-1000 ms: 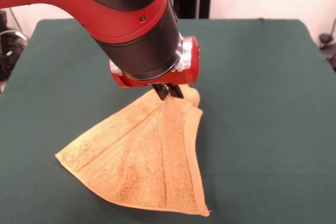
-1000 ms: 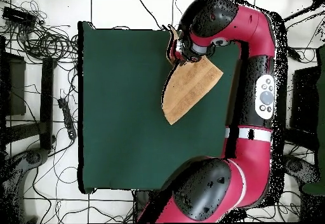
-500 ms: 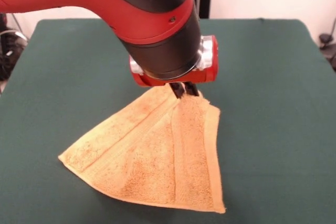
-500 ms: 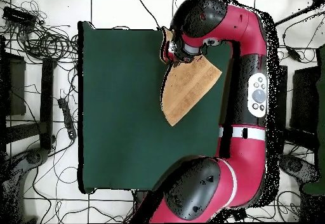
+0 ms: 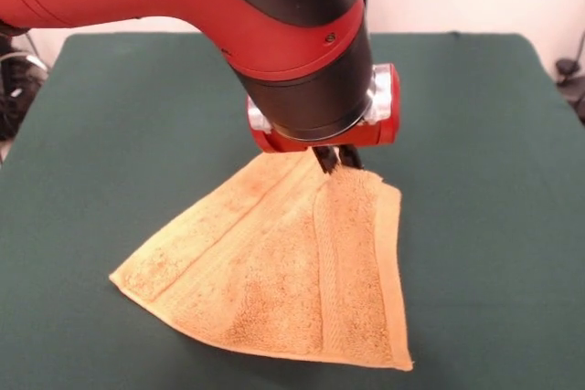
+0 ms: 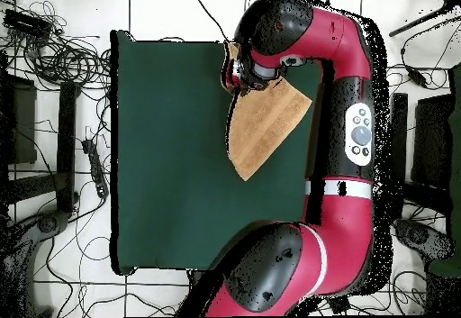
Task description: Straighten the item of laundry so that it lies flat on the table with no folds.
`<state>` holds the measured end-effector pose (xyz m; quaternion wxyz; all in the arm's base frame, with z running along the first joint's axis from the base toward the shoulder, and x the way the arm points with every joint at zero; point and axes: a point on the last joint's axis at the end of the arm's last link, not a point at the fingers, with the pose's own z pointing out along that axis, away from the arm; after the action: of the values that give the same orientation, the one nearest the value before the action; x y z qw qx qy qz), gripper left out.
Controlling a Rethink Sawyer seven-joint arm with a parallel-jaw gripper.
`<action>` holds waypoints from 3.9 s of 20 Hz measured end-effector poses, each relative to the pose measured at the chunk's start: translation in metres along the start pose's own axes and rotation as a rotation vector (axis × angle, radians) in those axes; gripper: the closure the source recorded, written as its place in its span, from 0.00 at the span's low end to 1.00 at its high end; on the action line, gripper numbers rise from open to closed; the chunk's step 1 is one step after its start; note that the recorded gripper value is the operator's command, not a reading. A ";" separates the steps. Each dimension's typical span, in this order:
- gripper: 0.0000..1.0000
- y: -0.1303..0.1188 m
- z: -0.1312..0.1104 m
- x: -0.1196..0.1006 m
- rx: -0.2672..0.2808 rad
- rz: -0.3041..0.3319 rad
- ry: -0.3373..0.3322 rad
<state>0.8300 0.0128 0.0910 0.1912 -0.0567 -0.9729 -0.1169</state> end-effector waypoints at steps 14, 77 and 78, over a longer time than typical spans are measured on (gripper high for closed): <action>0.00 0.022 0.017 0.004 0.054 -0.015 -0.003; 0.00 -0.096 0.120 -0.048 0.160 0.179 -0.035; 0.00 -0.096 0.121 -0.046 0.158 0.174 -0.031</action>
<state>0.8145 -0.0533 -0.0552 0.1892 -0.1274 -0.9734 -0.0221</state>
